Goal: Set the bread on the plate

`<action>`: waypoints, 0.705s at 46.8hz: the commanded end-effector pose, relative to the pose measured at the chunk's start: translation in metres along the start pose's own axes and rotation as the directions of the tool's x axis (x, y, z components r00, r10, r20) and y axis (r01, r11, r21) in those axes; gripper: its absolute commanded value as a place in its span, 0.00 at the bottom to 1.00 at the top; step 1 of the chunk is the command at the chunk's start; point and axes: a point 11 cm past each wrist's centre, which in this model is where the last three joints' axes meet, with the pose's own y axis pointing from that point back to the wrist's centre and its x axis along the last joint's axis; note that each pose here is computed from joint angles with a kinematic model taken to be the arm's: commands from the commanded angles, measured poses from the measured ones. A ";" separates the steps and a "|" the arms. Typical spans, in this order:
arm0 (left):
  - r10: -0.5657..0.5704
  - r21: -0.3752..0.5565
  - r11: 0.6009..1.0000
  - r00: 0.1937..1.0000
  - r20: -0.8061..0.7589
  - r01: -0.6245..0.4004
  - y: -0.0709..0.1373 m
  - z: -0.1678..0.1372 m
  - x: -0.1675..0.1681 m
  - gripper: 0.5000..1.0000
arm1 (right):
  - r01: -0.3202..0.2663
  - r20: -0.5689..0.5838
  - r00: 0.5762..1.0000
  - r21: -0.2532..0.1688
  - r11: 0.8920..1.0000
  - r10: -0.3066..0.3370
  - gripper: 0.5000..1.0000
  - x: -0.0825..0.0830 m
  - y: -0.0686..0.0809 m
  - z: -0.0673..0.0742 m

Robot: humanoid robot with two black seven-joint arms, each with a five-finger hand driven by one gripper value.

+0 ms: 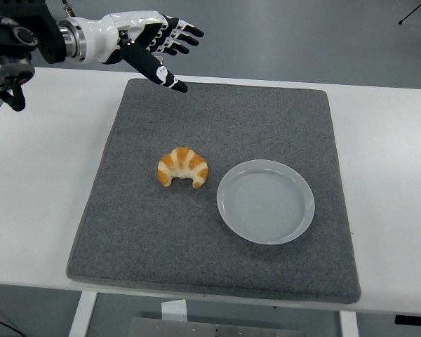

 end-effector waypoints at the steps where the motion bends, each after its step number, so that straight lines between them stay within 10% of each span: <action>1: -0.034 0.013 0.999 0.995 0.098 0.033 0.002 -0.003 -0.005 0.98 | 0.000 0.001 1.000 0.000 1.000 0.000 0.90 0.000 0.000 0.000; 19: -0.122 0.100 0.990 0.948 0.293 0.097 -0.002 -0.057 -0.033 0.98 | 0.000 0.001 1.000 0.000 1.000 0.000 0.90 0.000 0.000 0.000; 33: -0.023 -0.025 0.999 0.966 0.256 0.031 -0.026 -0.085 -0.059 0.98 | 0.000 -0.001 1.000 0.000 1.000 0.000 0.91 0.000 0.000 0.000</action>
